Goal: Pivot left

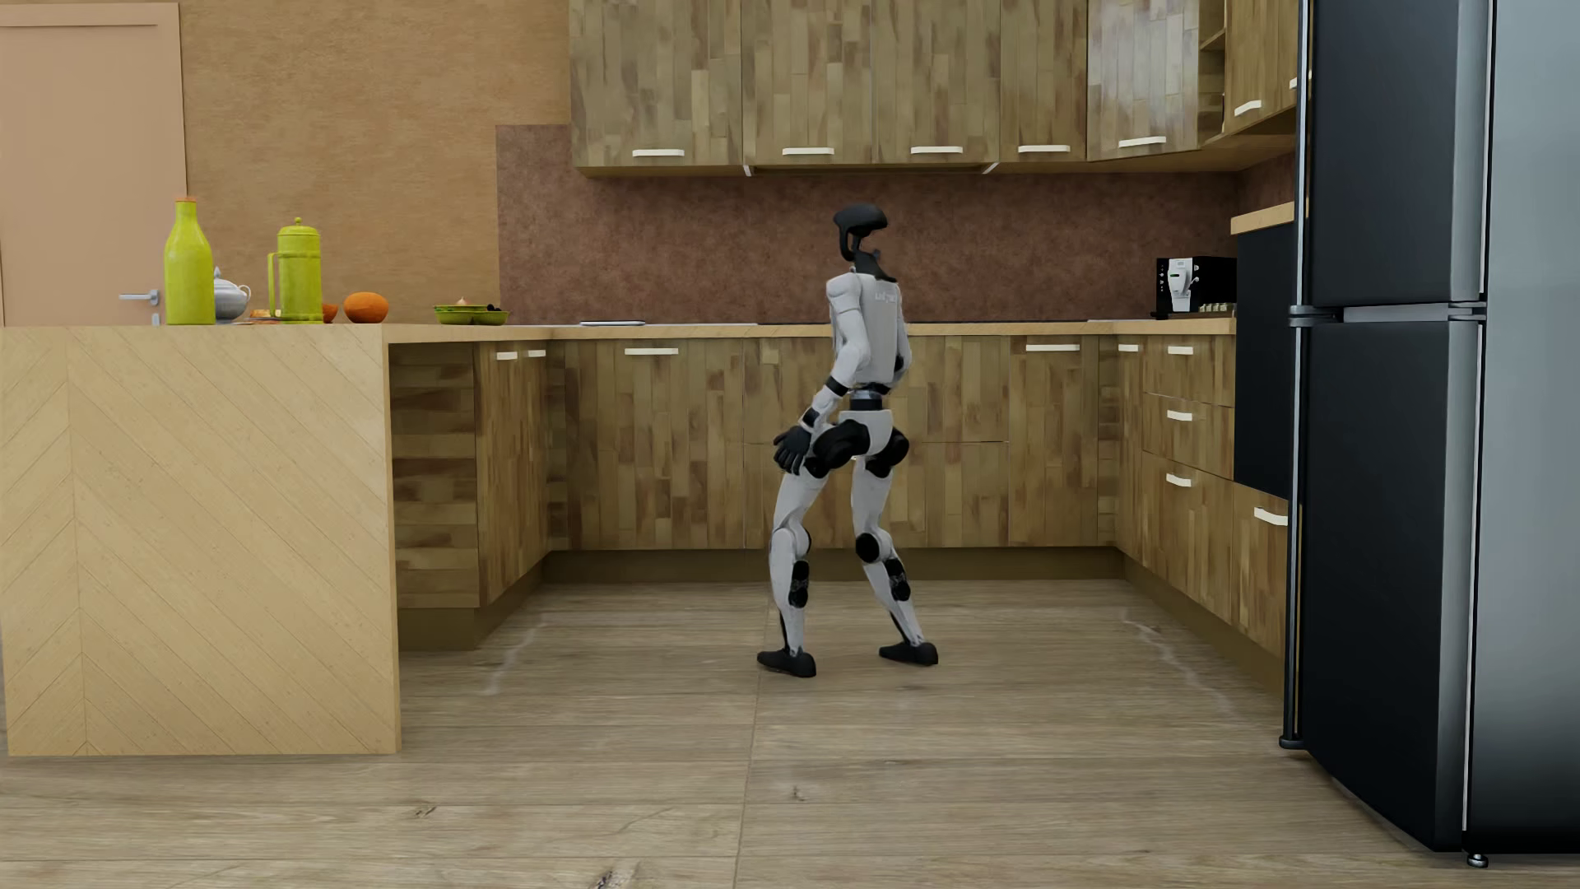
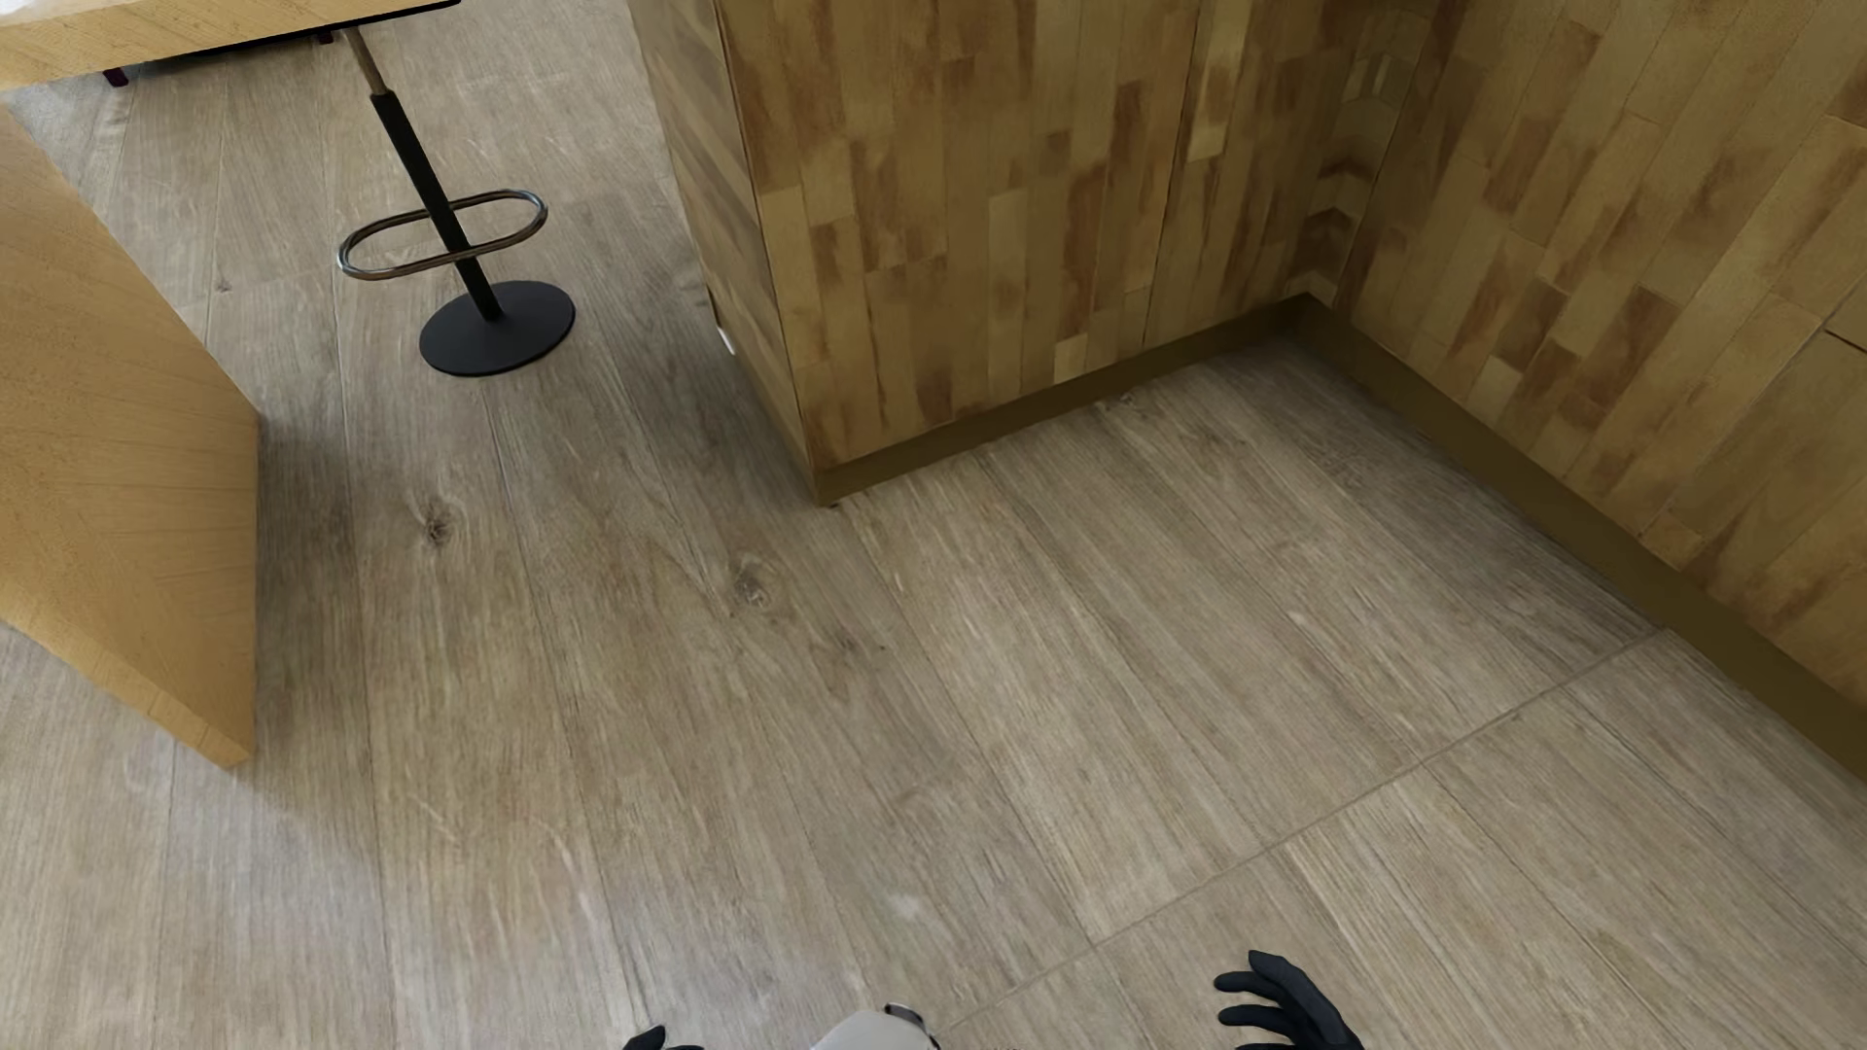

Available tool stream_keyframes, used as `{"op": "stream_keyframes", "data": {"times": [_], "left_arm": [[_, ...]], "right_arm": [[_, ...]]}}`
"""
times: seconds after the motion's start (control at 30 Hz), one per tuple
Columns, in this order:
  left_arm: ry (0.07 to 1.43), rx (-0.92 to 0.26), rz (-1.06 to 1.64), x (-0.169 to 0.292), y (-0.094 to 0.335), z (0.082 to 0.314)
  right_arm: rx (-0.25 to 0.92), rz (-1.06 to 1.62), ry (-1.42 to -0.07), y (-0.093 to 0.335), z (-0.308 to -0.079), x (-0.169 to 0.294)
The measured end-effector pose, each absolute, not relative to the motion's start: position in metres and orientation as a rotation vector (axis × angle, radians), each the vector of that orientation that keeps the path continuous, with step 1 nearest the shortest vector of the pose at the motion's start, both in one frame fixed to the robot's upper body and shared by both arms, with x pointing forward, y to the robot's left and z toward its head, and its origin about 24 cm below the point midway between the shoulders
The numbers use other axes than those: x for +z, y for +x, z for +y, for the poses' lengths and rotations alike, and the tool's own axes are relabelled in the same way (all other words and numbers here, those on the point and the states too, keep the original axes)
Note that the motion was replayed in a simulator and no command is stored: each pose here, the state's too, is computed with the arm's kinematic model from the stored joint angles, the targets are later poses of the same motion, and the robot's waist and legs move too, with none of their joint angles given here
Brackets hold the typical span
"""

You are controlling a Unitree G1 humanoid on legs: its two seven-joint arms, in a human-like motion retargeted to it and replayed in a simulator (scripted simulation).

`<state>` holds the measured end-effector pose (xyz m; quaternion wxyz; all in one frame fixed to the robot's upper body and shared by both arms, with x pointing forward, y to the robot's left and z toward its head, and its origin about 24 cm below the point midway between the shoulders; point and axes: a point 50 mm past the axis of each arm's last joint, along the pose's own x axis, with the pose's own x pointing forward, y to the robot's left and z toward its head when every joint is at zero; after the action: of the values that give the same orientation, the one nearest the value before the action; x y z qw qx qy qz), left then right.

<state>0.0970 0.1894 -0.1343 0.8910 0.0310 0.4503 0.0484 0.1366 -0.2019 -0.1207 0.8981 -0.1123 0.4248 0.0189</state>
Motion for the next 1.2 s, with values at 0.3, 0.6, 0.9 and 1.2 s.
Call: {"op": "stream_keyframes", "data": {"times": [0.3,0.6,0.9,1.2], "left_arm": [[0.078,0.127,0.911,-0.133,0.105,0.196],[0.132,0.045,1.022,-0.139,0.094,0.207],[0.055,0.067,0.897,-0.131,0.111,0.201],[0.161,0.111,1.048,-0.141,0.075,0.217]], "right_arm": [[0.004,0.872,-0.215,0.131,-0.209,-0.120],[0.024,0.778,-0.206,0.161,-0.198,-0.108],[-0.036,0.753,-0.154,0.156,-0.195,-0.108],[0.010,0.749,-0.168,0.160,-0.188,-0.109]]}}
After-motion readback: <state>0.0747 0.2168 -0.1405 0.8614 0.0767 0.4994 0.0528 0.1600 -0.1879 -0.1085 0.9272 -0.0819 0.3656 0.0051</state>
